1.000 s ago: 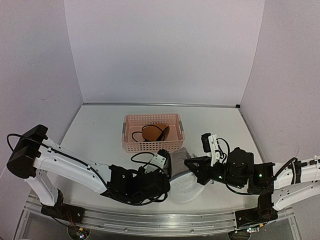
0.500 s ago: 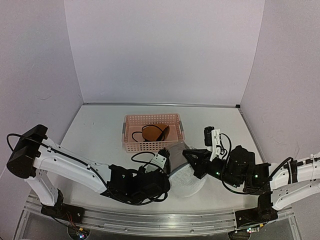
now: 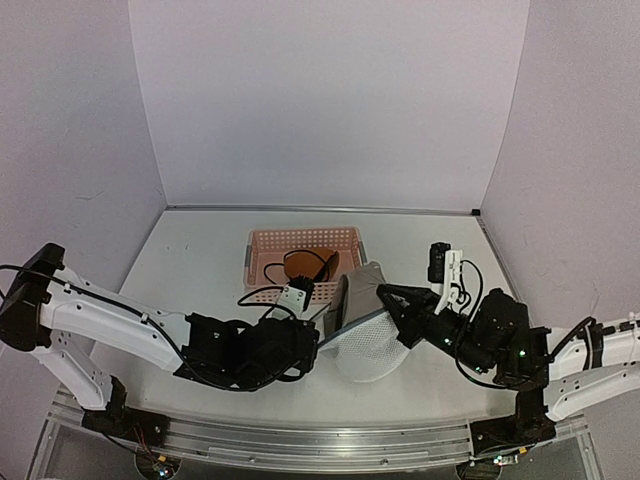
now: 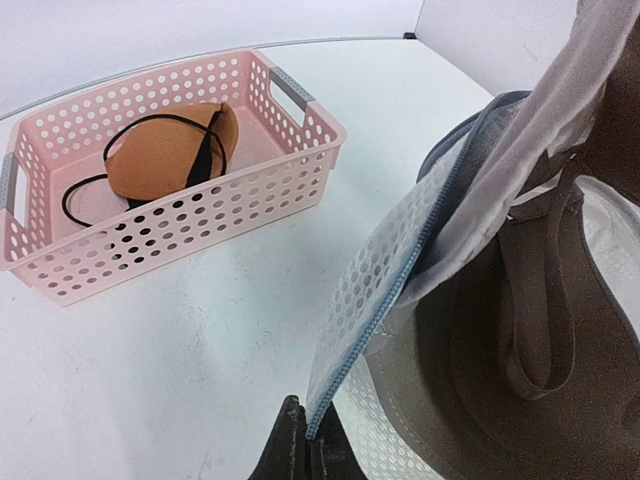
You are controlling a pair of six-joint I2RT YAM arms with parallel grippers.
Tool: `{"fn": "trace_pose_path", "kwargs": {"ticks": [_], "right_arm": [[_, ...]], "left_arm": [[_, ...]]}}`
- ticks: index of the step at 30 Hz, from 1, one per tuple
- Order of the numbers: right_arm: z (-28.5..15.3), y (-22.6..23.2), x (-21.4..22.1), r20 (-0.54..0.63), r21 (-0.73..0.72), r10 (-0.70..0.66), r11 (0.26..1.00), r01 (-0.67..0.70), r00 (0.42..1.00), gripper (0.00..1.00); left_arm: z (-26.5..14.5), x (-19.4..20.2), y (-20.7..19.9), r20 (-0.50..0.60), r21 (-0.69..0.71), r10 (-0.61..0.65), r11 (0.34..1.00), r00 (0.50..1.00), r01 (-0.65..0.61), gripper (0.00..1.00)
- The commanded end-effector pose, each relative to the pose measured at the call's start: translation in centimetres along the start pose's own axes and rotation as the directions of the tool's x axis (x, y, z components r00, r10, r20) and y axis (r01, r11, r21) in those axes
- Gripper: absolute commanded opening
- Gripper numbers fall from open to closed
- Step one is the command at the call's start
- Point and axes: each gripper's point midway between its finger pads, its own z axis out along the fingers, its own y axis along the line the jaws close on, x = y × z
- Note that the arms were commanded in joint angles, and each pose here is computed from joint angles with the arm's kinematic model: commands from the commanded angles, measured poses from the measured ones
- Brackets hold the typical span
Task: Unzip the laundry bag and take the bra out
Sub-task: Pick up the bra from the laundry bag.
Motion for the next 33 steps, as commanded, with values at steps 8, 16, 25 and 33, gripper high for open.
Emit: {"fn": "trace_pose_path", "kwargs": {"ticks": [8,16,25,33], "right_arm": [[-1.6,2.0,-6.2,0.265,-0.131,0.123,0.987,-0.090,0.956,0.00],[-1.0,3.3,-9.7,0.359,-0.126,0.091,0.991,-0.048,0.929,0.00],[-0.7,2.9,-9.4,0.356,-0.104,0.102,0.992,-0.070,0.929,0.00],[-1.3,2.7,-5.2,0.232,-0.178,0.124,0.980,-0.083,0.965,0.00]], "left_arm": [[0.1,-1.3,-3.2,-0.005,0.109,0.023,0.994,1.000,-0.022,0.00],[0.7,-1.1,-5.9,-0.004,0.113,0.117,0.987,0.993,-0.116,0.00],[-1.7,-4.2,-4.6,0.068,0.085,0.049,0.995,0.996,-0.054,0.02],[-4.9,-7.3,-0.7,0.155,0.048,-0.072,0.997,0.985,0.065,0.29]]}}
